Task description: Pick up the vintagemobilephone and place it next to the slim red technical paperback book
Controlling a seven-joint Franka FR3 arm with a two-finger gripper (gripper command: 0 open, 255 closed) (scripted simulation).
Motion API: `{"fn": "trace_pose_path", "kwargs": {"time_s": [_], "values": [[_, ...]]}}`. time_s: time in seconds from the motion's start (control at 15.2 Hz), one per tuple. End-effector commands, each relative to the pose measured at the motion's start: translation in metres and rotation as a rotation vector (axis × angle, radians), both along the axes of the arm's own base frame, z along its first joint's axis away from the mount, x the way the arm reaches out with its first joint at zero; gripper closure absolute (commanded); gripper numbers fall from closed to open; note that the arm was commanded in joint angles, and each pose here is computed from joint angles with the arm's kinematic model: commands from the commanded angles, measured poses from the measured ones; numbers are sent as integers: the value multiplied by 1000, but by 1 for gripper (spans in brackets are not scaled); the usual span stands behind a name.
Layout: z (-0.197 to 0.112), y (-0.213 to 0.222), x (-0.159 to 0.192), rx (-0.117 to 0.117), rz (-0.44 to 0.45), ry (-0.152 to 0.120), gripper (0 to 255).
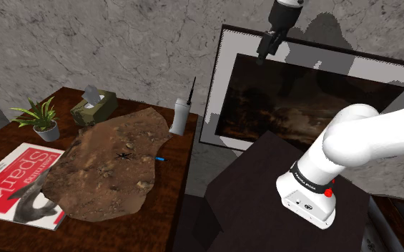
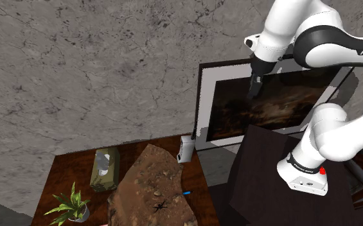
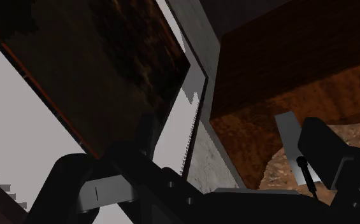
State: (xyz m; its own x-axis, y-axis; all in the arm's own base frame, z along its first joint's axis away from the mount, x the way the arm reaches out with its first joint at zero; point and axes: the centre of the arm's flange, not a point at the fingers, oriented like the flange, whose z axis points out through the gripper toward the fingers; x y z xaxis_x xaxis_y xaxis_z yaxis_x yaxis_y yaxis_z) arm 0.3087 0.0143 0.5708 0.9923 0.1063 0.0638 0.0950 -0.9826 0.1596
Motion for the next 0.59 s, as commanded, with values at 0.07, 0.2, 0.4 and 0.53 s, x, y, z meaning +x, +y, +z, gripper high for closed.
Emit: {"fn": "trace_pose_path", "kwargs": {"time_s": [0.07,0.2,0.4,0.53], "values": [[-7,3,10,7,21,4,0],[-23,9,30,20,62,12,0],[-45,21,58,40,124,23,0],[-60,30,77,54,166,31,0]]}}
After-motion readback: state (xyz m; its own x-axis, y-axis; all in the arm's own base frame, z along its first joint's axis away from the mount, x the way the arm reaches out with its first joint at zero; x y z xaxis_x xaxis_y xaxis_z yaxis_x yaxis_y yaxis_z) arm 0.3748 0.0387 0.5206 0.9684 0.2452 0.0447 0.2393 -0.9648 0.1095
